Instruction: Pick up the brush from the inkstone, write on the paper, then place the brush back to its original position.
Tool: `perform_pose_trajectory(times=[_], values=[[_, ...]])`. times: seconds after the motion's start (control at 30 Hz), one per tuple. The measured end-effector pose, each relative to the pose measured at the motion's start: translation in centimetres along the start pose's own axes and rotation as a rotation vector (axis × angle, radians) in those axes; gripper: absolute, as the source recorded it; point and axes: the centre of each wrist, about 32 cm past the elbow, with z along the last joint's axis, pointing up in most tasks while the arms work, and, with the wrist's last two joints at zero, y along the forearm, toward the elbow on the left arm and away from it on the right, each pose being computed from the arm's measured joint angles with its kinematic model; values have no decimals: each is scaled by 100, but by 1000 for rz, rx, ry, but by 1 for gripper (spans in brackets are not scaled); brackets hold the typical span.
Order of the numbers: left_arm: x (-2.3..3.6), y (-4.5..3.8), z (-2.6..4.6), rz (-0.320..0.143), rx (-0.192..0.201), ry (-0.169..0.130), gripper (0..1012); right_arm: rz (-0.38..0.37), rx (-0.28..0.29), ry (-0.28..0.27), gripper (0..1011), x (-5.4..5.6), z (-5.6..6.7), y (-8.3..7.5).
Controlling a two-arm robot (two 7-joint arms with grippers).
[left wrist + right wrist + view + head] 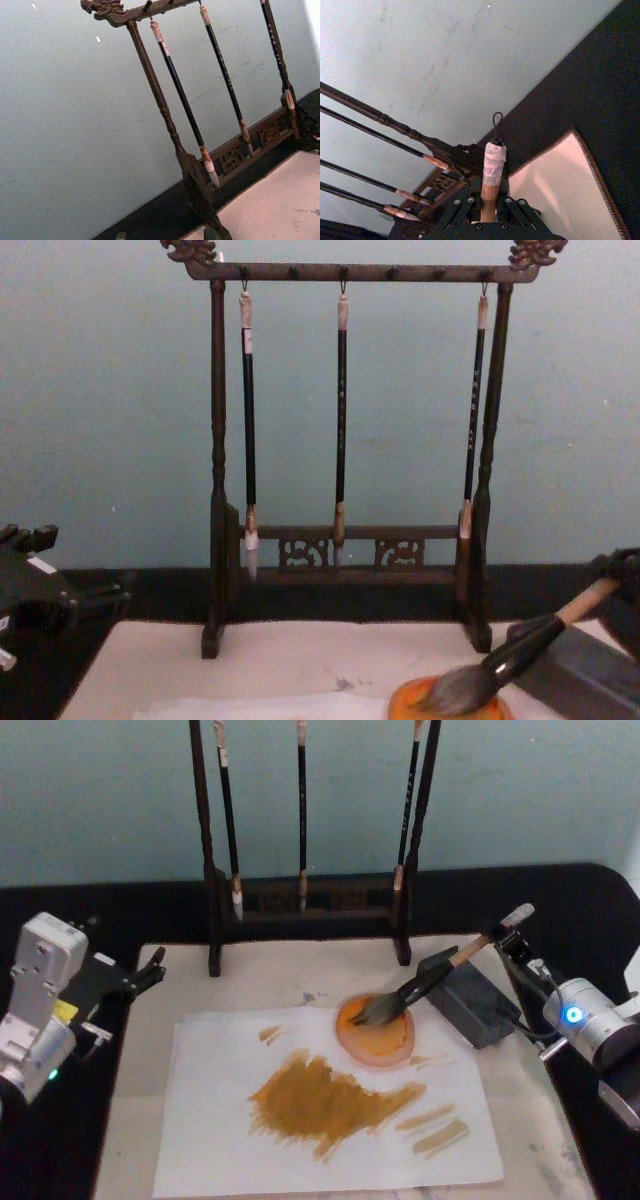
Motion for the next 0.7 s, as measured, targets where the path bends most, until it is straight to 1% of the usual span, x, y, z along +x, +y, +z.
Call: perform_pose_trajectory(times=[0.13, 0.27, 0.37, 0.47, 0.57, 0.6, 0.67, 0.7], values=[[0, 0, 0, 0, 0, 0, 1010, 20, 9, -1, 173, -26, 19, 2], [0, 0, 0, 0, 0, 0, 1010, 49, 19, -15, 173, -71, 47, -8], [0, 0, 0, 0, 0, 0, 1010, 76, 26, -36, 173, -110, 68, -31], [0, 0, 0, 0, 0, 0, 1010, 110, 35, -73, 173, -156, 92, -69], [0, 0, 0, 0, 0, 0, 1010, 125, 42, -105, 173, -181, 100, -93], [0, 0, 0, 0, 0, 0, 1010, 138, 47, -132, 173, -207, 105, -111], [0, 0, 0, 0, 0, 0, 1010, 148, 53, -159, 173, -226, 109, -131], [0, 0, 0, 0, 0, 0, 1009, 159, 60, -188, 173, -252, 115, -152]])
